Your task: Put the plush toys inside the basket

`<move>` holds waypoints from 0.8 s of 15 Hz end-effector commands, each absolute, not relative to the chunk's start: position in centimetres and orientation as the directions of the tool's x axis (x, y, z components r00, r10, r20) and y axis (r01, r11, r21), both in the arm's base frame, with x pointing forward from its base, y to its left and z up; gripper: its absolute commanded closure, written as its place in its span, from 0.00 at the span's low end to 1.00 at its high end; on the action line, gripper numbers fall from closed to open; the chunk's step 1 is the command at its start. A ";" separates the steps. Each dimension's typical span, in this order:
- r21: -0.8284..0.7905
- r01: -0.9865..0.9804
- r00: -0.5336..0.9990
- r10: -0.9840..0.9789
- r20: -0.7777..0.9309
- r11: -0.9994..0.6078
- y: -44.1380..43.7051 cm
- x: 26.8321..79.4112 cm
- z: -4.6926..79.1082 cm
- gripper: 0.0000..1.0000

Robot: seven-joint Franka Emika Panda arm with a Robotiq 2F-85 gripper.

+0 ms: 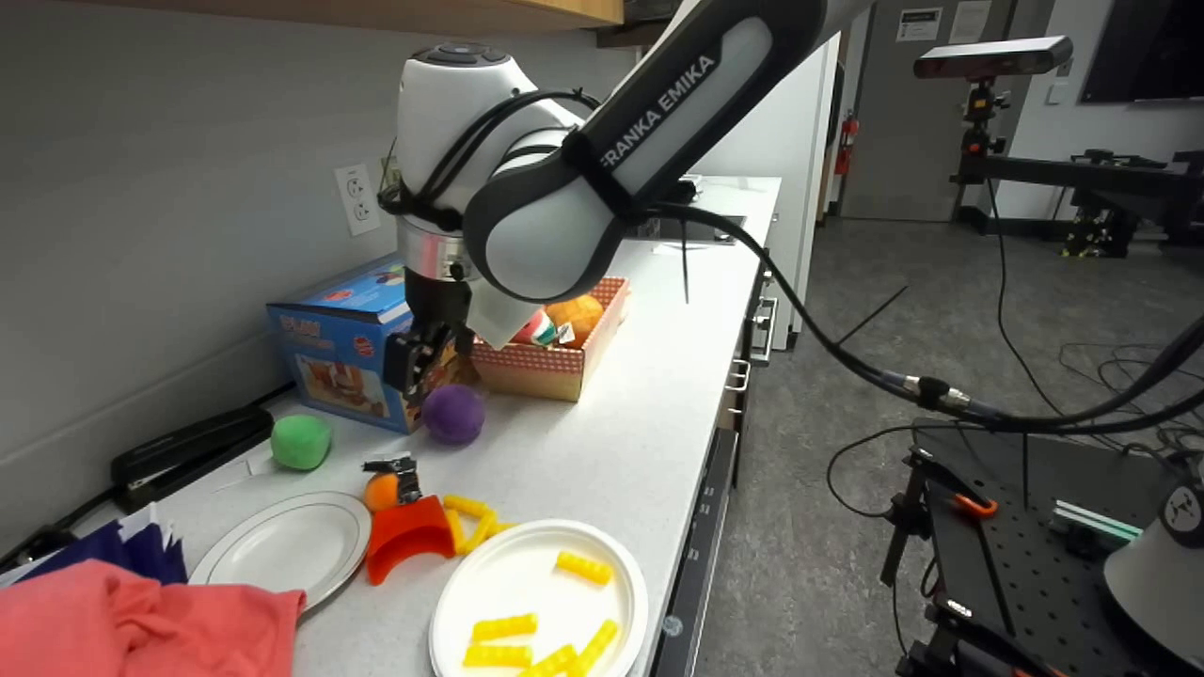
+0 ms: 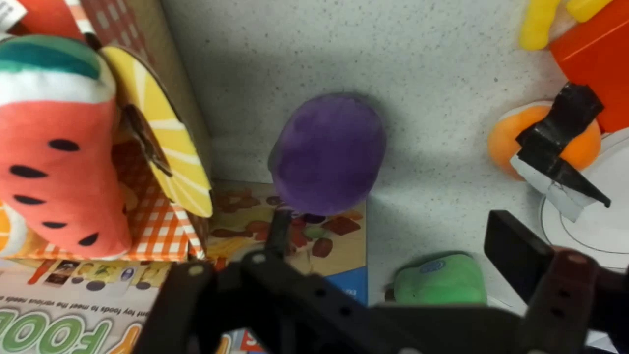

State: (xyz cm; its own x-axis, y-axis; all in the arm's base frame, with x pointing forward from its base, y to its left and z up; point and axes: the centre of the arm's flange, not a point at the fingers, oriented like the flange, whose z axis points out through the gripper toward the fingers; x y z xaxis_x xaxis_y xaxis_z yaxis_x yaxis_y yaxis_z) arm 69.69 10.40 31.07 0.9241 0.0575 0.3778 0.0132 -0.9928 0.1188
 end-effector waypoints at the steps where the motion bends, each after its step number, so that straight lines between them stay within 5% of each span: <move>1: 0.133 -0.015 0.916 0.040 0.398 -0.991 10.1 72.7 29.8 0.00; 12: 0.157 -0.048 0.937 0.010 0.348 -0.986 8.2 74.4 24.5 0.00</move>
State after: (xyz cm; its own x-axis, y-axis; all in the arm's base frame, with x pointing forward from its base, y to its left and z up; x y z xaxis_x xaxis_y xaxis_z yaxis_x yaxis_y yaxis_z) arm 72.89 7.82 25.67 0.9336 0.0280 0.3573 -0.0294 -0.9876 0.1543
